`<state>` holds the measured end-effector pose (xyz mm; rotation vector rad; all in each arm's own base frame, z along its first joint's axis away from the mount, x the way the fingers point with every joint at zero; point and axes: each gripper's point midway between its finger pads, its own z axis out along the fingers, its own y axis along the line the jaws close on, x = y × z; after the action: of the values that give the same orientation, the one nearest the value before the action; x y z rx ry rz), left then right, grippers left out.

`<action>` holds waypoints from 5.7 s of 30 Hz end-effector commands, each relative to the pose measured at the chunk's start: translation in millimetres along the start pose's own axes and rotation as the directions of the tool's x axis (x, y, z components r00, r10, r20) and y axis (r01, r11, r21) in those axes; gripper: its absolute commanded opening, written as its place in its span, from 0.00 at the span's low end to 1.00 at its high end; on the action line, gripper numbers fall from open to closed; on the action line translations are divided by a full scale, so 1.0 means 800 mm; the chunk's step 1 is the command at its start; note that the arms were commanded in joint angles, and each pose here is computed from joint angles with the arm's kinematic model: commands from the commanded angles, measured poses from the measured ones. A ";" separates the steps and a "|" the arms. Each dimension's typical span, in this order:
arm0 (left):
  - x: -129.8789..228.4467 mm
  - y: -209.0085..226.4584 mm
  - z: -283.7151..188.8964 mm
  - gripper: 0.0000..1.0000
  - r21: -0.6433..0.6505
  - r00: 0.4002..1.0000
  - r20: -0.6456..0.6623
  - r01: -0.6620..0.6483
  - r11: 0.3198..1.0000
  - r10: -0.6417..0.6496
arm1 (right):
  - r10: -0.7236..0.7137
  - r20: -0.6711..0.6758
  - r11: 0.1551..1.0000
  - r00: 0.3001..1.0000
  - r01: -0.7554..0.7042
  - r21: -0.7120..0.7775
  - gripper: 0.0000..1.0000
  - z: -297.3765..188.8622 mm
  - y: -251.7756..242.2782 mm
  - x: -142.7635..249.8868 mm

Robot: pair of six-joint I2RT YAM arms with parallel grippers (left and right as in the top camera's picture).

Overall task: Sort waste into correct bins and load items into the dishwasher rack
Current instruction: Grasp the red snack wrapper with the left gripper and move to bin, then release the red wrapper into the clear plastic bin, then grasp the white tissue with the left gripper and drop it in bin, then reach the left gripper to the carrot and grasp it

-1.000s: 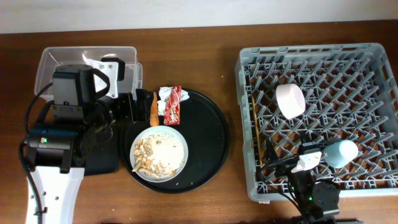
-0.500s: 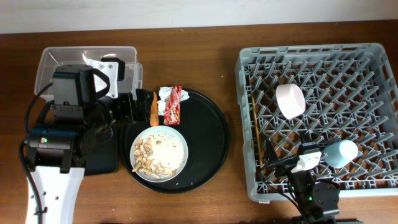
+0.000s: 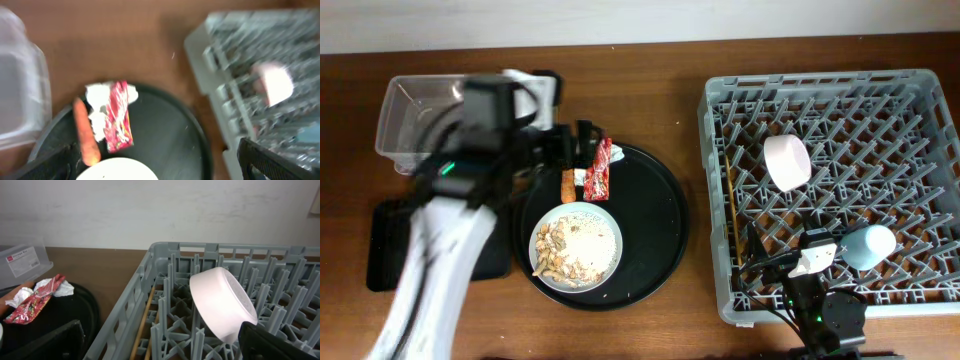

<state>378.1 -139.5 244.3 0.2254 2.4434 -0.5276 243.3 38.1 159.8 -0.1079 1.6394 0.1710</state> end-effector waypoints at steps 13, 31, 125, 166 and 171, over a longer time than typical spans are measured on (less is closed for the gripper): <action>0.118 0.089 0.229 0.66 -0.372 0.934 -0.357 -0.171 0.912 0.030 | -0.007 -0.001 1.000 1.000 0.007 0.002 0.98 0.000 -0.001 0.003; 0.112 0.080 0.215 0.00 -0.359 0.929 -0.369 -0.160 0.919 0.018 | -0.007 -0.001 1.000 1.000 0.007 0.002 0.98 0.000 -0.001 0.003; 0.120 0.113 0.268 0.19 -0.340 0.888 -0.413 -0.354 0.871 0.200 | -0.007 -0.001 1.000 1.000 0.007 0.002 0.98 0.000 -0.001 0.003; 0.027 0.056 0.085 0.45 -0.231 0.949 -0.299 0.032 0.972 -0.103 | -0.007 -0.001 1.000 1.000 0.007 0.002 0.98 0.000 -0.001 0.003; 0.089 0.101 0.107 0.46 -0.485 0.898 -0.256 0.201 0.851 -0.358 | -0.007 -0.001 1.000 1.000 0.007 0.002 0.98 0.000 -0.001 0.003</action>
<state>400.0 -126.7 143.2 0.0897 2.8474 -0.1756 243.3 38.0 159.7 -0.1083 1.6398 0.1701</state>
